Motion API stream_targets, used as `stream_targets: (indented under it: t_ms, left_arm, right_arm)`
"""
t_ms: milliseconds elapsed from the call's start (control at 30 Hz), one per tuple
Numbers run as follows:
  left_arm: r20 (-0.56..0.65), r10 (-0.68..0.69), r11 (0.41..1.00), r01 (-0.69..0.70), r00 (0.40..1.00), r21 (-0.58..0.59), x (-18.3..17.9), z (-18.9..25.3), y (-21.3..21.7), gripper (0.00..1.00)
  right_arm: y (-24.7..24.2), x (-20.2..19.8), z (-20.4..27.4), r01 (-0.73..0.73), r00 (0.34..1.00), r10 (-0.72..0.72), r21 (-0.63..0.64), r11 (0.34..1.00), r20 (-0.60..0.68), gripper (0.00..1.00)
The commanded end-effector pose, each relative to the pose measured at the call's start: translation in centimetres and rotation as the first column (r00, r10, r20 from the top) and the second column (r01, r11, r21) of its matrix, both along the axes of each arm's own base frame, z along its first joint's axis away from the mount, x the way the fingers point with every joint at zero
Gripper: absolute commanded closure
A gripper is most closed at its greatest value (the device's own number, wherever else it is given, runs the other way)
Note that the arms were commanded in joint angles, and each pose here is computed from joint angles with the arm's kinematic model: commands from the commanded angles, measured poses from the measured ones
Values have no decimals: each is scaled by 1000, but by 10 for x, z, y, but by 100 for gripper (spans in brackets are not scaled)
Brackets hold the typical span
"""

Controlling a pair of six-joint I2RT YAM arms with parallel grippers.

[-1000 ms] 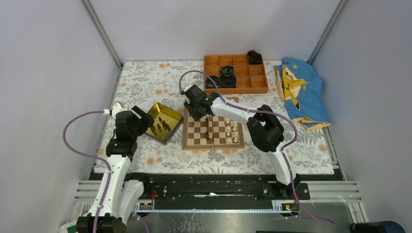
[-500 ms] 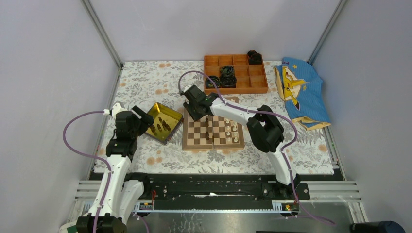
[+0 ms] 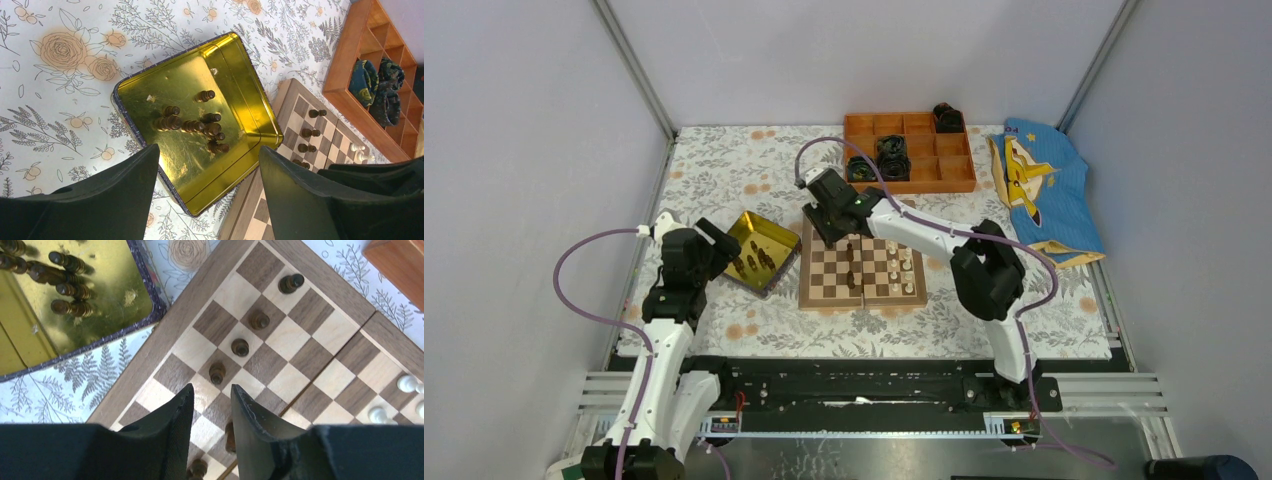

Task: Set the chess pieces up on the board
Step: Place the chess piece on the chessboard, then pick up the chess piece from the chessboard.

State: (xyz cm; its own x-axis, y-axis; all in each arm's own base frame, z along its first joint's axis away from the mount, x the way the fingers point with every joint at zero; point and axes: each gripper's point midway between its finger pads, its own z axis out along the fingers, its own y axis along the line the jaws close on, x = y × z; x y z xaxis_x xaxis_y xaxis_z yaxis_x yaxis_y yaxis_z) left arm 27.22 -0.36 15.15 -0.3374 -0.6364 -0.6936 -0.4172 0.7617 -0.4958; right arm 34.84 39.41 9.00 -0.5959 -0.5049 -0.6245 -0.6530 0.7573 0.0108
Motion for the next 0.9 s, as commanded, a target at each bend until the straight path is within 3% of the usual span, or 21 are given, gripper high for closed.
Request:
stream_targets:
  t_ms: [0, 367, 867]
  left_arm:
    - [46, -11, 1000, 11, 999, -7, 5, 7, -3, 20]
    - [40, -13, 1000, 14, 999, -11, 6, 5, -4, 20]
    - [41, -21, 1000, 22, 999, -12, 6, 5, -5, 20]
  right_arm:
    - [-6, -8, 42, -12, 998, 9, 43, 999, 69, 59]
    - [-44, -20, 51, 48, 991, -49, 9, 999, 121, 54]
    - [-48, -14, 21, 75, 994, -72, -30, 997, 83, 53]
